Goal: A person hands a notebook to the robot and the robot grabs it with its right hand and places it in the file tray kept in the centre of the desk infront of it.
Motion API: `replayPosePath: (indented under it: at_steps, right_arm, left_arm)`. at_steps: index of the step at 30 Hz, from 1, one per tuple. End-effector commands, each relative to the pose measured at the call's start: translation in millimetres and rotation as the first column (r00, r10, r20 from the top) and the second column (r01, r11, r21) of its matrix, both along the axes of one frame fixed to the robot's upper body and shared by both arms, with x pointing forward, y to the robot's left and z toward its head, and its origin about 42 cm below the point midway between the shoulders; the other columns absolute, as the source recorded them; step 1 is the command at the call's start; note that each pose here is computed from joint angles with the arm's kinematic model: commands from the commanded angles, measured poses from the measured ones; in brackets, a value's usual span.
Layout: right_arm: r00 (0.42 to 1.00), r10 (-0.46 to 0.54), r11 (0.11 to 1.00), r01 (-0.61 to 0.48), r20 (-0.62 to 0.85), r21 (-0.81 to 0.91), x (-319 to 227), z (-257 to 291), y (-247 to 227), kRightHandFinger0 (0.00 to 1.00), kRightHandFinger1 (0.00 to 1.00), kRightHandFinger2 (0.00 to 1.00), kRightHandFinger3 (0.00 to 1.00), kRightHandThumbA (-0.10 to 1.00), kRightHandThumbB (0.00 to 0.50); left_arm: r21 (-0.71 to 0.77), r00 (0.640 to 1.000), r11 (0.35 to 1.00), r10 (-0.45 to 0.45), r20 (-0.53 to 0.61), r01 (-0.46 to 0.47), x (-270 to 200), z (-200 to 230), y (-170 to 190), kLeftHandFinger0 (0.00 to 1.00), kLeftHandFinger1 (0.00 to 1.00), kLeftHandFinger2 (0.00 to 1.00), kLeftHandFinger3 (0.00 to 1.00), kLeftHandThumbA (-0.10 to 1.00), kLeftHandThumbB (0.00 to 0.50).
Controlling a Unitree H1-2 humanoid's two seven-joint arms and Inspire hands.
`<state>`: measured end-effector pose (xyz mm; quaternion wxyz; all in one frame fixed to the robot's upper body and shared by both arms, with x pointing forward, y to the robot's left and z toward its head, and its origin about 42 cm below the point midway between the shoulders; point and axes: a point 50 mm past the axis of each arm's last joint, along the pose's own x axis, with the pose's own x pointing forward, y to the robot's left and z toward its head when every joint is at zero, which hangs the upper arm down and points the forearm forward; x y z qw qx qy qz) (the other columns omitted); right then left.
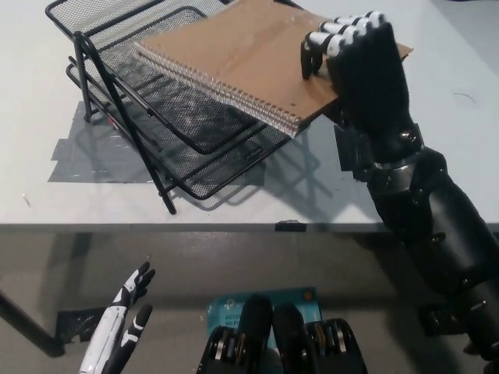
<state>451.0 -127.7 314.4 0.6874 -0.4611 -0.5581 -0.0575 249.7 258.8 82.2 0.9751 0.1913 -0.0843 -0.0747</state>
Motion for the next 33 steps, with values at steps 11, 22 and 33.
replayPosePath:
  at_steps: [11,22,33]
  right_arm:
    - [0.984,0.05,0.998,-0.056,0.173,0.029,-0.5,25.5,15.8,0.0,0.0,0.22,0.25,0.8,0.0]
    - [0.972,0.062,0.988,-0.092,0.226,0.126,4.5,46.4,36.3,0.0,0.0,0.18,0.21,0.77,0.0]
    - [0.978,0.025,0.982,-0.063,0.205,0.18,20.8,44.9,52.8,0.0,0.0,0.16,0.16,0.81,0.0]
  left_arm:
    - [0.011,0.999,0.999,-0.034,0.042,0.034,1.8,6.2,-0.7,1.0,1.0,1.0,1.0,0.99,0.3]
    - [0.034,0.997,0.998,-0.054,0.053,0.052,1.0,7.1,-0.6,1.0,1.0,1.0,1.0,1.0,0.267]
    - [0.045,0.997,0.998,-0.052,0.054,0.049,-0.6,8.7,-2.0,1.0,1.0,1.0,1.0,1.0,0.266]
